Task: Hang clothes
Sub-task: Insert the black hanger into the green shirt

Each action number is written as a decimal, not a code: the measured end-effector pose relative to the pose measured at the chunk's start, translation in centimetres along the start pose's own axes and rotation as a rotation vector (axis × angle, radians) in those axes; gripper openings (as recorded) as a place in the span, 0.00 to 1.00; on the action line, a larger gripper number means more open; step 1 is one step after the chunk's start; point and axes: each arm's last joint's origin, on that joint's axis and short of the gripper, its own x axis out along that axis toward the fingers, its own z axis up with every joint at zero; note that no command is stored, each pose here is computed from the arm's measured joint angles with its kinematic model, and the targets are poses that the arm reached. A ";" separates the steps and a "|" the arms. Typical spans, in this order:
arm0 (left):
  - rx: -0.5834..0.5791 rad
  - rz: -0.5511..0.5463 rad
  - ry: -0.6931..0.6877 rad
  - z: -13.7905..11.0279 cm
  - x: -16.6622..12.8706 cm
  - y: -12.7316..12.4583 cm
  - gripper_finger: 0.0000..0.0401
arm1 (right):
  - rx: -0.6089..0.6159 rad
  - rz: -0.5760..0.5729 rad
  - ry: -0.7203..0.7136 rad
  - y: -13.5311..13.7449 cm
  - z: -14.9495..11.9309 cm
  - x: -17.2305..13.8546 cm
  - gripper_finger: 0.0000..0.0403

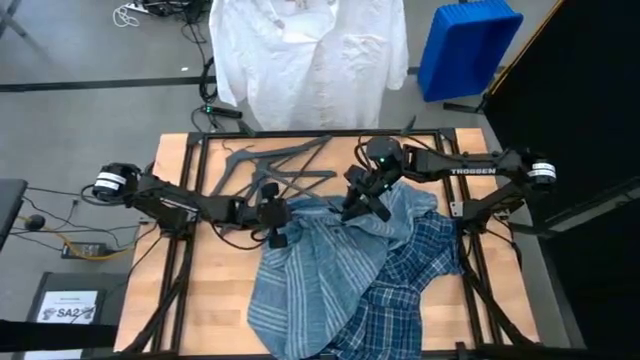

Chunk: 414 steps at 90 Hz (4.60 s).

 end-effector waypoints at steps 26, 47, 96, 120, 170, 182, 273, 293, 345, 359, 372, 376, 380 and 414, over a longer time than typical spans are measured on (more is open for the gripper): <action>-0.035 0.060 -0.013 0.2 0.0 0.2 0.00 | -0.050 -0.002 0.006 -0.4 0.0 -0.3 0.17; -0.027 0.074 0.014 -0.1 0.0 0.2 0.00 | 0.048 -0.039 0.035 -2.3 -1.8 -1.1 0.17; -0.109 0.049 -0.041 0.5 -0.1 0.2 0.00 | 0.166 -0.122 0.106 -3.4 -6.1 -0.3 0.17; -0.167 -0.100 -0.024 0.4 -0.3 -0.7 0.00 | 0.213 -0.077 0.168 -2.3 -7.7 1.1 0.17; -0.210 -0.204 0.031 0.0 -0.4 -1.1 0.00 | 0.302 -0.365 0.136 -3.2 -9.9 1.2 0.32; -0.209 -0.204 0.031 0.0 -0.4 -1.1 0.00 | 0.311 -0.384 0.113 -3.3 -9.8 1.2 0.43; -0.181 -0.200 0.026 0.0 -0.4 -1.1 0.00 | 0.234 -0.528 -0.070 -3.6 -8.3 1.2 0.37; -0.181 -0.193 0.025 0.0 -0.4 -1.1 0.00 | 0.221 -0.525 -0.080 -3.6 -8.1 1.2 0.34; -0.162 -0.176 0.021 0.0 -0.4 -1.1 0.00 | 0.188 -0.617 -0.163 -3.7 -7.6 1.1 0.33; -0.163 -0.168 0.021 0.0 -0.4 -1.0 0.00 | 0.159 -0.644 -0.177 -3.7 -7.4 1.1 0.31; -0.159 -0.150 0.019 0.0 -0.4 -1.0 0.00 | 0.118 -0.655 -0.168 -3.7 -7.4 1.1 0.20; -0.158 -0.150 0.019 0.0 -0.4 -1.0 0.00 | 0.100 -0.653 -0.161 -3.6 -7.4 1.2 0.15; -0.158 -0.148 0.019 0.0 -0.4 -1.0 0.00 | 0.083 -0.647 -0.155 -3.5 -7.4 1.3 0.09; -0.153 -0.142 0.026 -0.1 -0.4 -1.0 0.00 | 0.002 -0.606 -0.188 -1.9 -6.6 0.6 0.03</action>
